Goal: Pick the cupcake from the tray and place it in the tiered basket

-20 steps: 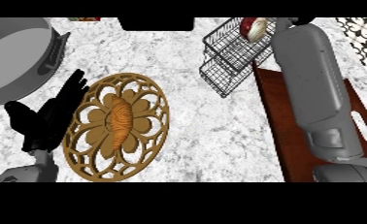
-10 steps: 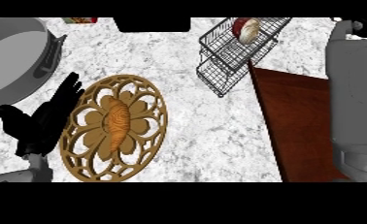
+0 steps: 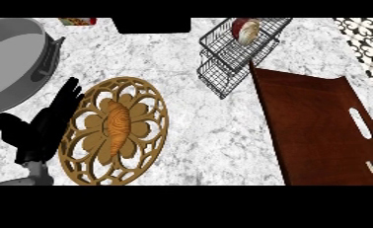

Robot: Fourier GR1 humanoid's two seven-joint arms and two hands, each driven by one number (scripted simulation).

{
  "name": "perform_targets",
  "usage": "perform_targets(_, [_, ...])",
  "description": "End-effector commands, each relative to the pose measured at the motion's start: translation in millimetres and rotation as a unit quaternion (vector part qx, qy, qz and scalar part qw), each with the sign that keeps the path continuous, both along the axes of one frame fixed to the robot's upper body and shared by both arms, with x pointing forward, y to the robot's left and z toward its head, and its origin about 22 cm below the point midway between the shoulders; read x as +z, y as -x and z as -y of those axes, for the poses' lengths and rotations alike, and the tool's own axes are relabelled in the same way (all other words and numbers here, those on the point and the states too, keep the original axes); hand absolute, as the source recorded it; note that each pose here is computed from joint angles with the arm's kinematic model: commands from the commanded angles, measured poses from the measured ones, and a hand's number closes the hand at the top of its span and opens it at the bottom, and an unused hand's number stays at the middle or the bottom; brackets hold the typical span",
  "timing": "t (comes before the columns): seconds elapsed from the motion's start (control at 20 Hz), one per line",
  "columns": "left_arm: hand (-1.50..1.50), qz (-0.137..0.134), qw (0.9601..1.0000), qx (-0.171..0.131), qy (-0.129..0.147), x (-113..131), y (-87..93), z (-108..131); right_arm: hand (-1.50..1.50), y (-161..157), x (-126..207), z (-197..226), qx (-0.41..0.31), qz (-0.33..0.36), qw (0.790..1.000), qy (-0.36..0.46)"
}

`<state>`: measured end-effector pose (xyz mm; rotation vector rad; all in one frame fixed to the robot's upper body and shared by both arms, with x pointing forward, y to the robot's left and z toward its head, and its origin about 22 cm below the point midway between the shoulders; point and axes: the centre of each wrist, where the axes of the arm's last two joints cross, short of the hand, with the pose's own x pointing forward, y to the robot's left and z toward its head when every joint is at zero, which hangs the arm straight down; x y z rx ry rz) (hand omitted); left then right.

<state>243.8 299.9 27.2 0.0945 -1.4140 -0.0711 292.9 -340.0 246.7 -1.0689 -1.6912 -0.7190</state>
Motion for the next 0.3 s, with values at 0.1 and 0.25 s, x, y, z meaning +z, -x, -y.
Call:
perform_targets(0.1, [0.0,0.001,1.0,-0.002,-0.006,-5,-11.9,13,-1.5,78,3,32,-0.004,-0.006,1.0,0.018])
perform_targets(0.25, [0.0,0.001,1.0,-0.004,0.0,3,-12.6,4,-1.5,104,9,63,-0.008,-0.005,1.0,0.022])
